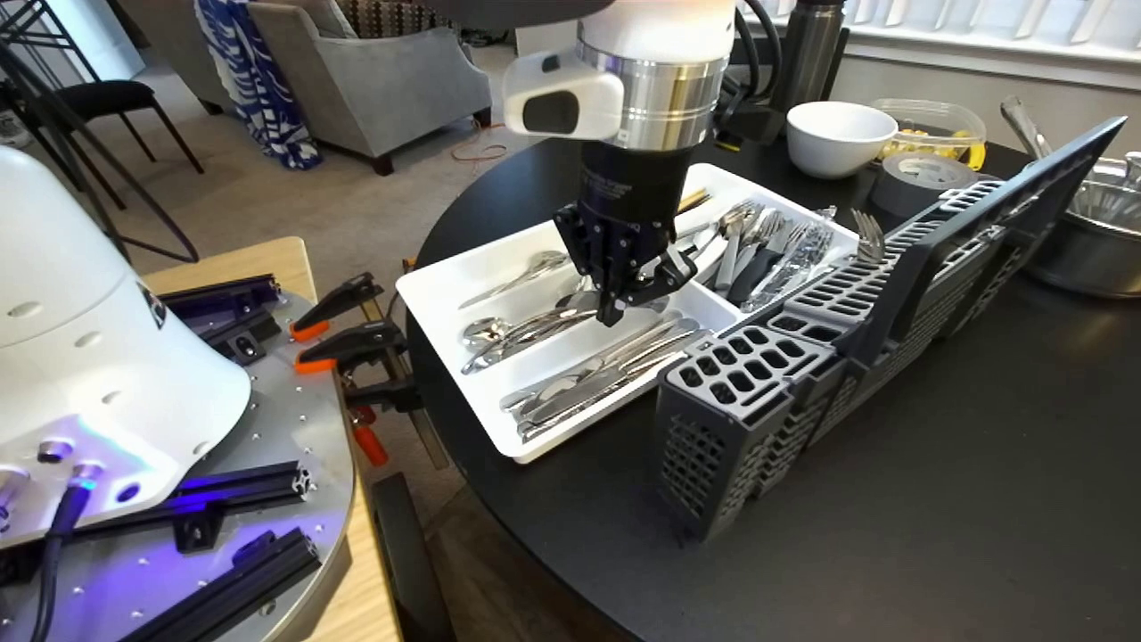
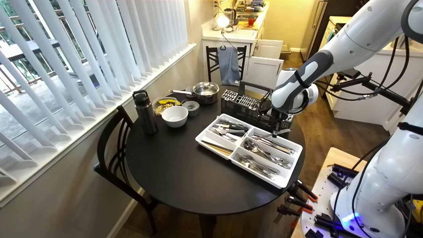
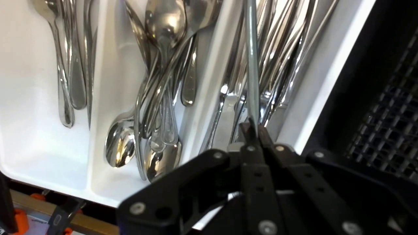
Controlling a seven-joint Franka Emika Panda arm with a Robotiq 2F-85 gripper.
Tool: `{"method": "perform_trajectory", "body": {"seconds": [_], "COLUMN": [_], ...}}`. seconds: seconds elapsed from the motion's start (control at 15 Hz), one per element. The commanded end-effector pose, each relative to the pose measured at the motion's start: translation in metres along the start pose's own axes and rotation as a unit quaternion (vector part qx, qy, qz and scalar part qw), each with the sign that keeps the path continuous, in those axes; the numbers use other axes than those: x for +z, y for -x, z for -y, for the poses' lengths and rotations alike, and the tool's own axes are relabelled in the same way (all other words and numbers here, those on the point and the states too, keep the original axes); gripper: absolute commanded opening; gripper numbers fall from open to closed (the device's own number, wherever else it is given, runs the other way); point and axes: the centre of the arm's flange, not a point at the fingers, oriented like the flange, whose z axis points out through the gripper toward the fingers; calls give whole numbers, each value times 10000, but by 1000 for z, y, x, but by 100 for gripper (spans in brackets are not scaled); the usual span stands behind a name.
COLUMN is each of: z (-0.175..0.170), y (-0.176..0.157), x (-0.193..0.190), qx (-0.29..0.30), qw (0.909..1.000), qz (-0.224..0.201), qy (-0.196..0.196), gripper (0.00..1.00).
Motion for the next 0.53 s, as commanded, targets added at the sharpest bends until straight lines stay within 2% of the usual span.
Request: {"method": "perform_trajectory", "body": {"seconds": [0.0,0.07,0.13,0.47], "z": [4,5,5,5], "y": [2,3,3,4], "x": [13,15,18,16], "qx": [-42,-29,-16,-11], "qw": [9996,9995,9995,9993], "qz": [271,298,305,373], "qy": [3,28,45,-11], "gripper": [1,9,29,59]}}
